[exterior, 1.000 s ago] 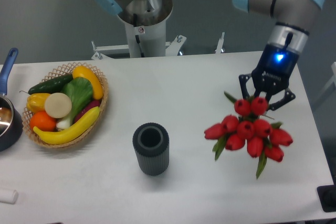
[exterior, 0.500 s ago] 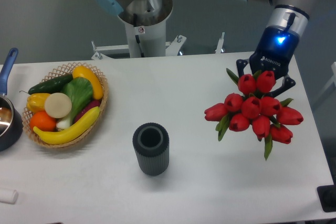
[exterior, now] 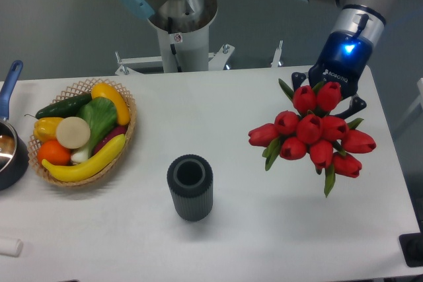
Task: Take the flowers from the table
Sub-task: 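Lift the gripped tulip bunch up off the table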
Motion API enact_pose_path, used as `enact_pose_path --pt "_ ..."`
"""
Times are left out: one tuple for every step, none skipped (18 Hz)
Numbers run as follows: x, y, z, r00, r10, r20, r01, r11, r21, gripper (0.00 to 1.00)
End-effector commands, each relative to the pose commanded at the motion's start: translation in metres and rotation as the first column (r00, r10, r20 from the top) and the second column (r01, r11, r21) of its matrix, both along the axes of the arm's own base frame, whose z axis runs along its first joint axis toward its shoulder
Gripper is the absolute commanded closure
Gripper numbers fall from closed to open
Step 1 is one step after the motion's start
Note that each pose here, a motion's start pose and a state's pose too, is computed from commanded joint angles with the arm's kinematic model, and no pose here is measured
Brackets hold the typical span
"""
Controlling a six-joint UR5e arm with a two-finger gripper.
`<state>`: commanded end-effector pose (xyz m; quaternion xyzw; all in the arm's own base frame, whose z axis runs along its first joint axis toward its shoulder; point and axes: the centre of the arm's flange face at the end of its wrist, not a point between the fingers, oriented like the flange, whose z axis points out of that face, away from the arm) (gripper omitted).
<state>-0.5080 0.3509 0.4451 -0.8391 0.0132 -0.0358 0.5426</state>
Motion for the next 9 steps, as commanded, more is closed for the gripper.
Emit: enact_pose_path --pt "0.0011 0.0016 0.0 1.0 -0.003 0.0 0.003 1.0 0.0 0.82" --pt "0.0007 0.0017 0.0015 1.0 -0.002 -0.002 0.002 1.0 0.001 0.82" --pt "0.0023 0.0049 0.0037 1.0 -0.008 -0.005 0.008 1.0 0.002 0.82" --pt "0.0034 0.0064 0.0037 1.0 -0.008 0.002 0.008 1.0 0.001 0.82" --pt "0.0039 0.0072 0.0037 1.0 -0.008 0.005 0.008 1.0 0.001 0.82" --pt "0.0039 0.0072 0.0037 1.0 -0.008 0.006 0.008 1.0 0.001 0.82" --pt "0.0045 0.008 0.0037 1.0 -0.009 0.006 0.009 1.0 0.001 0.82" --pt "0.0055 0.0087 0.0046 1.0 -0.011 0.005 0.011 1.0 0.001 0.82" --pt "0.0067 0.0111 0.0037 1.0 -0.016 0.005 0.016 1.0 0.001 0.82"
